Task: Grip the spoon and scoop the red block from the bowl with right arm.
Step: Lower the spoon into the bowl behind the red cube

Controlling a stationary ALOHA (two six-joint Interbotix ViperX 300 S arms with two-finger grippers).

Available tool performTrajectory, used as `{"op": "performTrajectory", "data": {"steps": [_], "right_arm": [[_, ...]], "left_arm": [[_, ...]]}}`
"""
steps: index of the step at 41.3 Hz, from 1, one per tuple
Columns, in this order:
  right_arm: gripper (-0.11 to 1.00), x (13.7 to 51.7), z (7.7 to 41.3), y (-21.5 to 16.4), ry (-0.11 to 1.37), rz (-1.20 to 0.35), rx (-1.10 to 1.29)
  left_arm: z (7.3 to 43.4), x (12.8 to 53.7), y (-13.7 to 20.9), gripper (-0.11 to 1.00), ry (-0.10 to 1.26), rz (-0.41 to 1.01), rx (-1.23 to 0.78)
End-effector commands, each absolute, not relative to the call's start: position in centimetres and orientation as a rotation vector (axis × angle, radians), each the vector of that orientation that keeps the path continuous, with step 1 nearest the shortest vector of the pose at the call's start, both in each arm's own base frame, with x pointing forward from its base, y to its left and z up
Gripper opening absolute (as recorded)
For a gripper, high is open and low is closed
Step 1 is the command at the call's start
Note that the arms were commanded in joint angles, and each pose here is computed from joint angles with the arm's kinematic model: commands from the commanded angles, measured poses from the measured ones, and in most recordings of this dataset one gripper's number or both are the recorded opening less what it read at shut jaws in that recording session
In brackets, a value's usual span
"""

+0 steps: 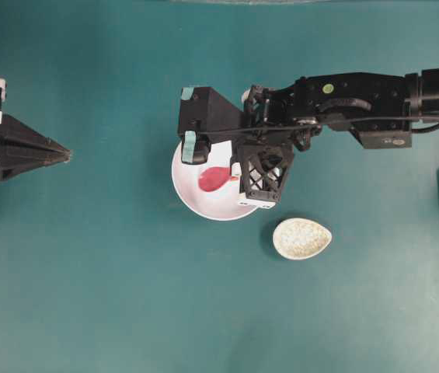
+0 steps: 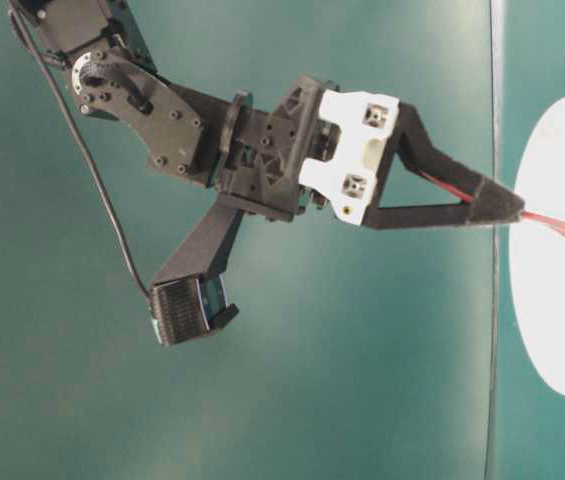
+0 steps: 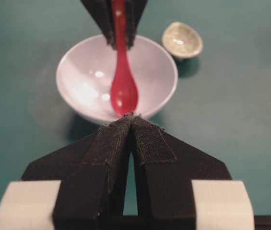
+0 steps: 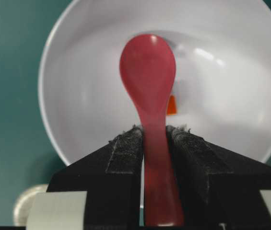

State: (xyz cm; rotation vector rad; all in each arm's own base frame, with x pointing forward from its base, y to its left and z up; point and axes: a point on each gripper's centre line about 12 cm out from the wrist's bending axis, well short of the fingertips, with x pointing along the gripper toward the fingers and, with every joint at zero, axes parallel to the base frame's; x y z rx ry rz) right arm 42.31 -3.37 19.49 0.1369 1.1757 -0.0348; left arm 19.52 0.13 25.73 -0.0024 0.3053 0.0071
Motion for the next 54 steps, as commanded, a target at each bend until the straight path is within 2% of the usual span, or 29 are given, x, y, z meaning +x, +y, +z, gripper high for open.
{"op": "performTrajectory", "data": {"steps": [1, 6, 13, 24, 54], "right_arm": [[0.25, 42.6, 21.9, -3.9, 1.118, -0.048, 0.107], [0.25, 42.1, 23.5, -3.9, 1.120, -0.053, 0.106], [0.25, 40.4, 24.2, -3.6, 1.215, -0.043, 0.113], [0.25, 39.4, 23.9, -3.4, 1.303, -0.035, 0.128], [0.25, 39.5, 22.1, -3.4, 1.329, -0.033, 0.126]], "left_arm": [[26.5, 19.9, 0.2, 0.00, 0.282, 0.009, -0.001], [26.6, 19.9, 0.2, 0.00, 0.281, 0.009, -0.003], [26.6, 19.9, 0.2, 0.00, 0.281, 0.009, -0.003], [26.5, 19.9, 0.2, 0.00, 0.282, 0.009, -0.001], [26.5, 19.9, 0.1, 0.00, 0.282, 0.007, -0.001]]}}
